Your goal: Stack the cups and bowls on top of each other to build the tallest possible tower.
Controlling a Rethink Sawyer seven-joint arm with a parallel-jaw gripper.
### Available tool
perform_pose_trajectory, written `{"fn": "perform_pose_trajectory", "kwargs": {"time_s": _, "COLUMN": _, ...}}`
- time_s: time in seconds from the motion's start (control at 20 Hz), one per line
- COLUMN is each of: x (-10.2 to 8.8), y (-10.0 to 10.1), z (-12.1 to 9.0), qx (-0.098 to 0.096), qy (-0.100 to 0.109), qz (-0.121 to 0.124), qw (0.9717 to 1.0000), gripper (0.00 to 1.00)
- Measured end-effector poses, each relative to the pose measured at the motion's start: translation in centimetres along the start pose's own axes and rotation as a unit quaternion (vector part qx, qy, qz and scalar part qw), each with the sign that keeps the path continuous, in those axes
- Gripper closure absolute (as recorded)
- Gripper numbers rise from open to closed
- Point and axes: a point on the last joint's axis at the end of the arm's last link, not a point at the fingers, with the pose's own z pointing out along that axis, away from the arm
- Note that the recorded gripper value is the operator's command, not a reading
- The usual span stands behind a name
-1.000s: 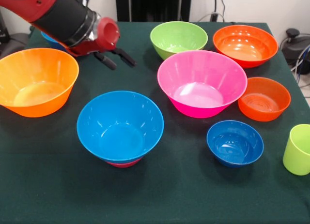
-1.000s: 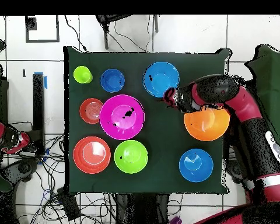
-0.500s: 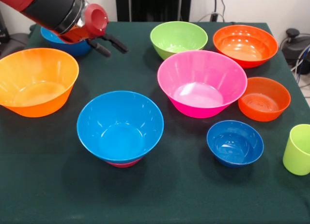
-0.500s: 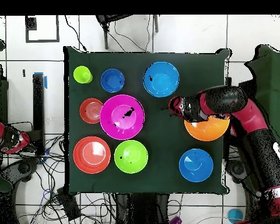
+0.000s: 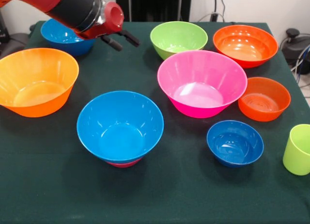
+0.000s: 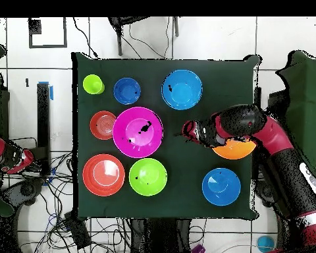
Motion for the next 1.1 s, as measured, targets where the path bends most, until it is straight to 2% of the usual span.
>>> {"fn": "perform_pose_trajectory", "kwargs": {"time_s": 0.35, "x": 0.7, "y": 0.5, "z": 1.2, "qx": 0.004, "qy": 0.005, "qz": -0.012, "qw": 0.9999, "gripper": 0.0}}
{"fn": "perform_pose_trajectory", "kwargs": {"time_s": 0.7, "x": -0.1, "y": 1.5, "z": 2.1, "qx": -0.013, "qy": -0.016, "qz": -0.022, "qw": 0.9996, "gripper": 0.0}}
{"fn": "perform_pose_trajectory", "kwargs": {"time_s": 1.1, "x": -0.2, "y": 1.4, "z": 3.5, "qx": -0.022, "qy": -0.012, "qz": -0.021, "qw": 0.9995, "gripper": 0.0}}
